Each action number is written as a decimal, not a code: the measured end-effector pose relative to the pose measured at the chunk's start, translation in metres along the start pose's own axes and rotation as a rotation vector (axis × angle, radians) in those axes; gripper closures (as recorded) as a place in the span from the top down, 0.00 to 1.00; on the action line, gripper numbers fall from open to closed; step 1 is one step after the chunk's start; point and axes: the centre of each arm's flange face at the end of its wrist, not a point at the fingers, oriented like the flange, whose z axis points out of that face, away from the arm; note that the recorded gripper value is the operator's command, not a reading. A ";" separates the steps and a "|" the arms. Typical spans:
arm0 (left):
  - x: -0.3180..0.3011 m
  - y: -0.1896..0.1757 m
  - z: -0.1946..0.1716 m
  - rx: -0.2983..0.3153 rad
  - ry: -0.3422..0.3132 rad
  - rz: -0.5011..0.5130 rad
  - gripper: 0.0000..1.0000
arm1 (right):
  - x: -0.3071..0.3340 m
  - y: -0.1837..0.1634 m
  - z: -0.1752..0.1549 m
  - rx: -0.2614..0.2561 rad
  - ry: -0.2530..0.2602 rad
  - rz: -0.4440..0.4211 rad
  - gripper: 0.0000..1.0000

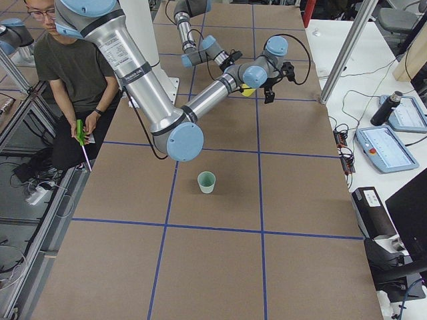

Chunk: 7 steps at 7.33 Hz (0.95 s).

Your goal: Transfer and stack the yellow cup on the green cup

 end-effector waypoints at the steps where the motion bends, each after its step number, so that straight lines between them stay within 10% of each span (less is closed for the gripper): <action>1: 0.006 0.003 -0.003 0.015 0.005 0.022 0.49 | -0.011 -0.002 0.008 -0.014 -0.004 0.025 0.95; 7: 0.028 0.025 -0.018 0.077 0.004 0.080 0.51 | -0.045 0.010 0.032 -0.063 -0.027 0.085 0.95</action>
